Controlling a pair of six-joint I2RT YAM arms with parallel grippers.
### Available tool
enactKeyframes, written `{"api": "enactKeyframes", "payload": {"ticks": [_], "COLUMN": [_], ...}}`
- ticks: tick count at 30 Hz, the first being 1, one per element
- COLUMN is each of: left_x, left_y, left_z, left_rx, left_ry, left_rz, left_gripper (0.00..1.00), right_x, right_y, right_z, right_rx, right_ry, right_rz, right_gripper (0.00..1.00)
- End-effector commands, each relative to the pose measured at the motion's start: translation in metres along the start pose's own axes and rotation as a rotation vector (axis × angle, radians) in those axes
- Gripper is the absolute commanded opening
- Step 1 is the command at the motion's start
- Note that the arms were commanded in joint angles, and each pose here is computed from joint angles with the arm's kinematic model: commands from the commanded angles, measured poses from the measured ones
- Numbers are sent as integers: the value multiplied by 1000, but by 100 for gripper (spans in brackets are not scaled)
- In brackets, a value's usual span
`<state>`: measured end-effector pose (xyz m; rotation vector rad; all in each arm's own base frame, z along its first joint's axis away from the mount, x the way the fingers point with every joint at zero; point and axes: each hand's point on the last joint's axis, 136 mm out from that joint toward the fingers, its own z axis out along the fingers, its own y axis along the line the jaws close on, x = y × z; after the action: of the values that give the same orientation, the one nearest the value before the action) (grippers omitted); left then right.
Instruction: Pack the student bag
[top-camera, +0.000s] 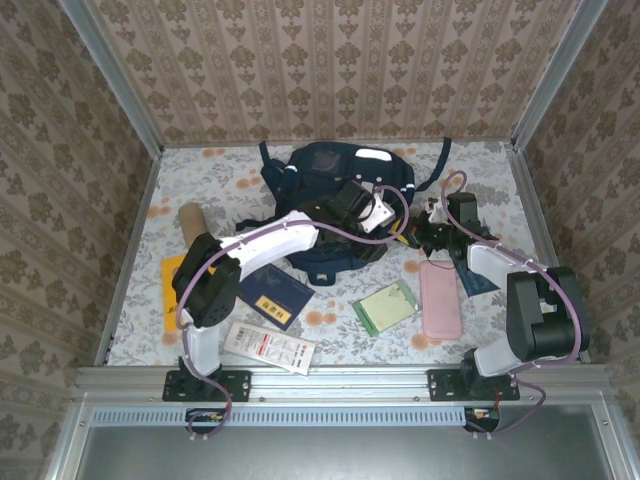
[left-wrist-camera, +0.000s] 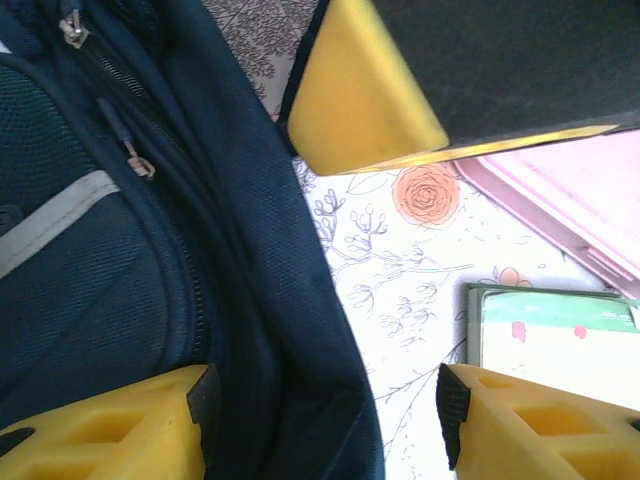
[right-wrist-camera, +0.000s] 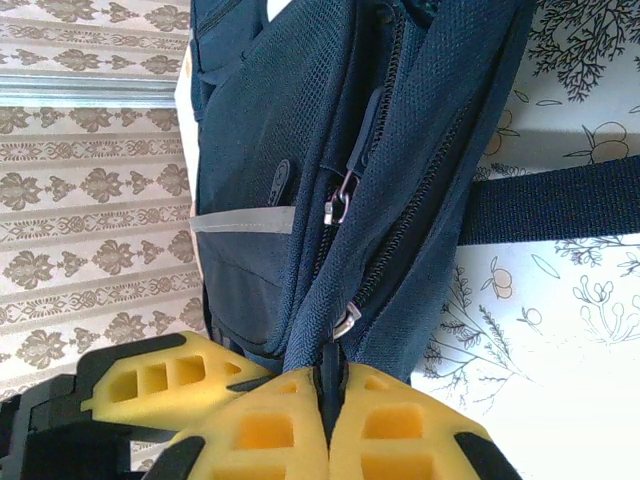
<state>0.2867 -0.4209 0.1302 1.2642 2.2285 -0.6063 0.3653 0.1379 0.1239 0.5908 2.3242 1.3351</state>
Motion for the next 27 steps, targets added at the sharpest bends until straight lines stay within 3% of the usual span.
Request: {"api": "enactKeyframes", "payload": {"ticks": [1, 4, 7, 14, 20, 27], "left_x": [-1, 4, 8, 1, 1, 8], "left_y": [-8, 0, 13, 28, 29, 27], "left_z": [-3, 3, 10, 6, -8, -13], "left_rx": [44, 6, -55, -139, -157, -148], "left_ry": [-11, 20, 49, 43, 27, 33], "left_rz": [-17, -9, -1, 34, 46, 39], "left_gripper": [62, 62, 54, 0, 0, 0], "right_x": [-2, -2, -2, 0, -33, -85], "right_y": [21, 24, 25, 7, -39, -46], "right_z": [-3, -3, -4, -3, -22, -26], "right_rx": [-89, -102, -104, -15, 239, 306], "right_ry": [8, 11, 11, 15, -149, -257], "right_rz": [-41, -38, -42, -61, -5, 41], "right_gripper": [0, 0, 0, 0, 0, 0]}}
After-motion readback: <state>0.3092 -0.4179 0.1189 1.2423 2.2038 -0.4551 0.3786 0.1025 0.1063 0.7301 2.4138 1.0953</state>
